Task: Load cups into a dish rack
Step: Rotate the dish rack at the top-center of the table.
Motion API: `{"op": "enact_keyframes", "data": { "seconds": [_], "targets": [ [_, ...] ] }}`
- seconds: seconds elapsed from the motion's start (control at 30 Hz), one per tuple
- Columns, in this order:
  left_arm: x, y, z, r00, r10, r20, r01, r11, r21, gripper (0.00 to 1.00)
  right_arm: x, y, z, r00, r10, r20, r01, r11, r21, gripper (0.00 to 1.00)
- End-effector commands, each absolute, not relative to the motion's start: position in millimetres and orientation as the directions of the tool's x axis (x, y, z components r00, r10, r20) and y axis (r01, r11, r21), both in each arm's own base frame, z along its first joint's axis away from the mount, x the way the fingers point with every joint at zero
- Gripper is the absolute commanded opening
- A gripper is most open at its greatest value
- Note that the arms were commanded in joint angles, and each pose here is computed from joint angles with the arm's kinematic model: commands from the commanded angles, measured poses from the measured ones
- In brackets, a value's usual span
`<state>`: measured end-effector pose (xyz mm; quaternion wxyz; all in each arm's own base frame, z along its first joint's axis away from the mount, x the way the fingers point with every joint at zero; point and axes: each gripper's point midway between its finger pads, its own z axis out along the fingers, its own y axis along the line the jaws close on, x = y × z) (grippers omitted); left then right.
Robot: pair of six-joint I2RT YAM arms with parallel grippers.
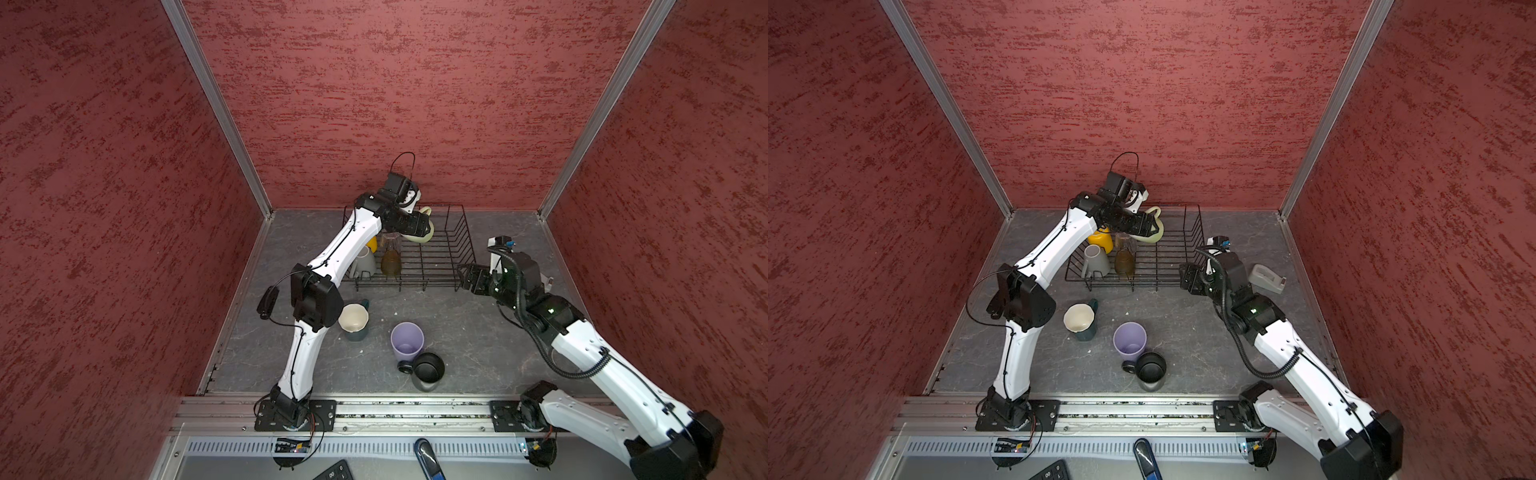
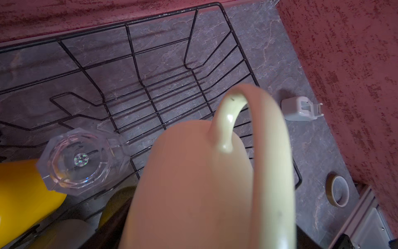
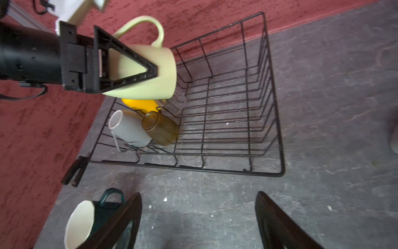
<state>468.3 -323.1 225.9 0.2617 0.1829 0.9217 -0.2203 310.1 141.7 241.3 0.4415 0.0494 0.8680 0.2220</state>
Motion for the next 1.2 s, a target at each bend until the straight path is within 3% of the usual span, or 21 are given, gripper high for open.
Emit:
{"op": "enact_keyframes", "data": {
  "seconds": [0.0,0.53,0.8,1.17],
  "targets": [
    [465.8,-323.1,241.0,-0.786,0.222,-0.576,0.45,0.845,-0.288,0.0,321.5,130.0,244.2,-0.607,0.272,-0.747,-0.109,0.902,0.417,0.78],
    [462.9,-319.9,240.7,-0.782,0.223,-0.582,0.446,0.852,-0.273,0.0,398.5,99.1,184.4,-0.674,0.29,-0.679,-0.02,0.912,0.409,0.49],
    [462.2,-320.8,241.4,-0.777,0.226,-0.588,0.453,0.848,-0.273,0.0,412.2,97.6,155.7,-0.697,0.276,-0.662,0.003,0.924,0.382,0.42],
    [464.3,-318.2,244.8,-0.768,0.225,-0.6,0.452,0.854,-0.257,0.0,413.5,103.1,138.1,-0.72,0.267,-0.641,-0.01,0.919,0.394,0.19]
  ]
}}
